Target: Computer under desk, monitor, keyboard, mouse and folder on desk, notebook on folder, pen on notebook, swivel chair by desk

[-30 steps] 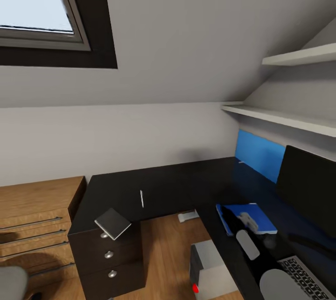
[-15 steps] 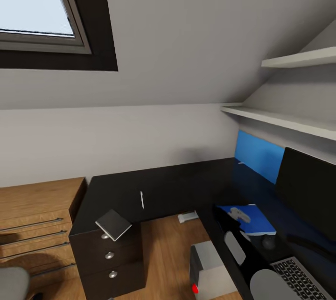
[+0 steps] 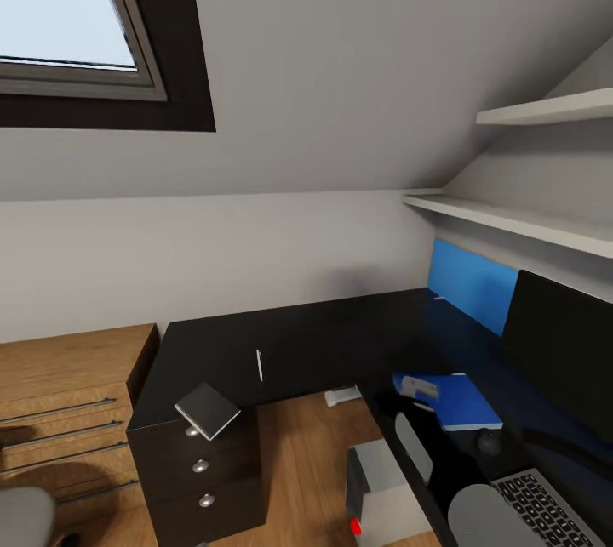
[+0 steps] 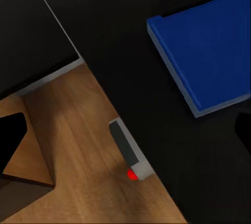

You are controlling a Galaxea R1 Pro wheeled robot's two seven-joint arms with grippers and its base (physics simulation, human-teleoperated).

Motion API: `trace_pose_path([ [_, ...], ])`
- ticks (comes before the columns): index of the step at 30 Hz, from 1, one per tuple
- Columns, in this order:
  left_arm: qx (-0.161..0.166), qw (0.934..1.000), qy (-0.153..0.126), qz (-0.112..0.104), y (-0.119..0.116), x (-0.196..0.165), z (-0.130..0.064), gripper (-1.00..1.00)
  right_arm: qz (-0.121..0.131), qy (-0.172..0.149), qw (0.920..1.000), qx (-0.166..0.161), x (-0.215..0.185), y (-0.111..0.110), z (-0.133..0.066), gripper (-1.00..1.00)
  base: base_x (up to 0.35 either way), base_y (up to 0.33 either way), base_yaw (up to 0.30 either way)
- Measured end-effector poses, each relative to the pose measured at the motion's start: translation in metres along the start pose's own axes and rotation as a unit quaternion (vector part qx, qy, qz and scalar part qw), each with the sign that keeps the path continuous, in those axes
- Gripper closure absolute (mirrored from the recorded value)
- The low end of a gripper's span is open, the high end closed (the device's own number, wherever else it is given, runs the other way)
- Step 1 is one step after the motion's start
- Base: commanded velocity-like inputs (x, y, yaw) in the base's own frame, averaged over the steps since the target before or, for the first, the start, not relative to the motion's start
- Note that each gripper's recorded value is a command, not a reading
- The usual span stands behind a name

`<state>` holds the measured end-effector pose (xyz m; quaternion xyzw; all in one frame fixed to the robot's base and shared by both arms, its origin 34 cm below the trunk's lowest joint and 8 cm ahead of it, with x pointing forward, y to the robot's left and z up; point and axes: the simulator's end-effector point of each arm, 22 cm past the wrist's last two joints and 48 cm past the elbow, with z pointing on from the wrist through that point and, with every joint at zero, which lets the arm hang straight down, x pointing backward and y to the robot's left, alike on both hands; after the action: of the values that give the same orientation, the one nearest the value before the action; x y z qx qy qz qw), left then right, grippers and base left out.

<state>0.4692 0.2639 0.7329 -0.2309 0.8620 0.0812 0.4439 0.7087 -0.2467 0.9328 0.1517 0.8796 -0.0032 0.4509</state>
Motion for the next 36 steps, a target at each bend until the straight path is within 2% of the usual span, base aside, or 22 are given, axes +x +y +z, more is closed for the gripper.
trace_pose_path([
  [7,0.000,1.0000,0.000,0.001,0.000,0.000,0.000,-1.00,-0.007,-0.012,0.9999,0.003,-0.022,0.006,-0.010,-1.00,0.000,0.000,0.000],
  [15,0.001,1.0000,-0.001,0.002,-0.001,0.000,0.000,-1.00,-0.006,-0.013,0.9999,-0.004,-0.023,0.018,-0.014,-1.00,0.000,0.000,0.034],
  [36,0.000,1.0000,0.000,0.003,0.000,0.001,0.000,-1.00,-0.007,-0.012,0.9999,-0.008,-0.020,0.026,-0.014,-1.00,0.000,0.016,0.238],
])
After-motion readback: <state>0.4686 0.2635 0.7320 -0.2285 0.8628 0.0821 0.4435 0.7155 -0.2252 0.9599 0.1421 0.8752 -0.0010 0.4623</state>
